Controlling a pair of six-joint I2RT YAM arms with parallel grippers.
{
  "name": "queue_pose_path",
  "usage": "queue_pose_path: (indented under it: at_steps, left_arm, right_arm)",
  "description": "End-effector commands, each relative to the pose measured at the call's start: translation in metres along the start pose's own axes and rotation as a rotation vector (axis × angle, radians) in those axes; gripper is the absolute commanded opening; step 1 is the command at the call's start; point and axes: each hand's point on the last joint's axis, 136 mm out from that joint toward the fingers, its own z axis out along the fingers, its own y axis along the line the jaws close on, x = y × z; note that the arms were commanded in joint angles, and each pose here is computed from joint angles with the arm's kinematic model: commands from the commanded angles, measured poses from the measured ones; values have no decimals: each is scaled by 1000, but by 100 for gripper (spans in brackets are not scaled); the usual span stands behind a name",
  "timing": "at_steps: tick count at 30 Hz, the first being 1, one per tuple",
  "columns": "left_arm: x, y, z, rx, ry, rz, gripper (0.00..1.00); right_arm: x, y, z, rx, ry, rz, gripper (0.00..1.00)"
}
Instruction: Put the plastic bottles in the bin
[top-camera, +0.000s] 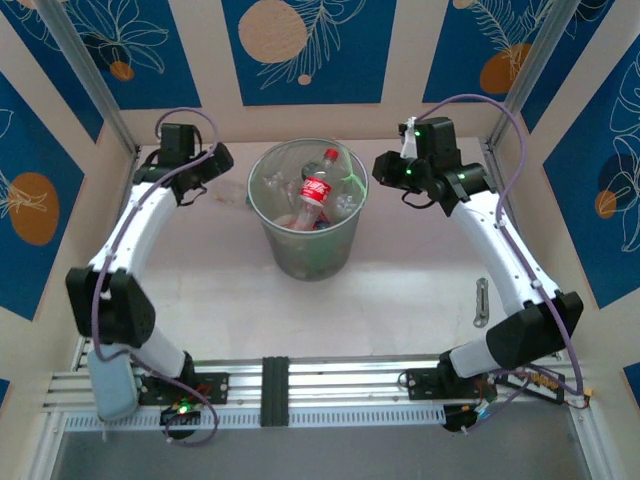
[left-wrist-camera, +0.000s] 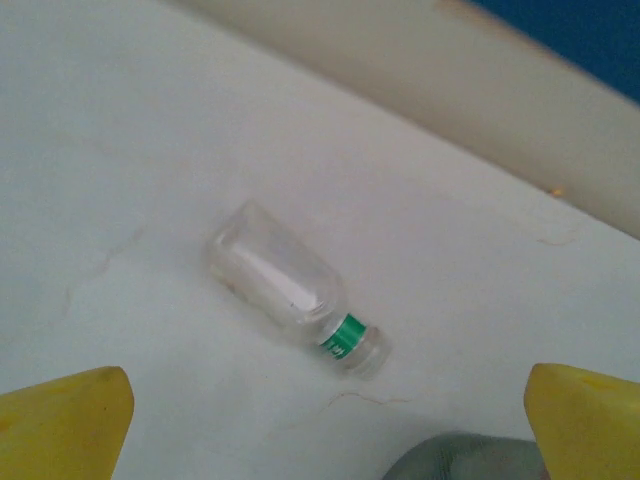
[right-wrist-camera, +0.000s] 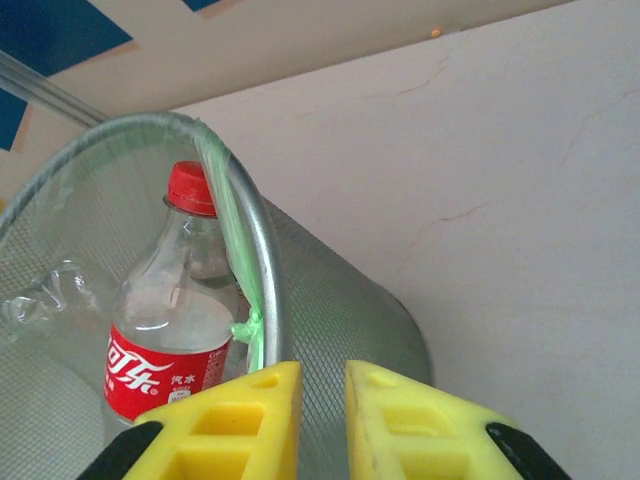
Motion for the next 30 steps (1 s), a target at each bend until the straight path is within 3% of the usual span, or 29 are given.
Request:
queue_pose_path:
  at_steps: [1, 8, 17, 23, 26, 30]
  left_arm:
    - [-5, 7, 26, -45, 12, -181, 100]
    - [22, 10, 94, -112, 144, -374, 100]
    - [49, 23, 148, -174, 210, -451, 100]
    - [68, 31, 172, -201, 244, -495, 100]
    - [73, 35, 177, -206, 246, -504, 94]
    - [77, 40, 180, -217, 251, -505, 85]
  right_arm:
    - [9, -5, -9, 10, 13, -7, 20]
    - [17, -9, -12, 7, 20, 7, 20]
    - [23, -16, -16, 20, 27, 15, 21]
    - [27, -18, -20, 13, 25, 31, 31]
    - [28, -18, -24, 8, 21, 33, 39]
    - [31, -19, -27, 3, 21, 45, 40]
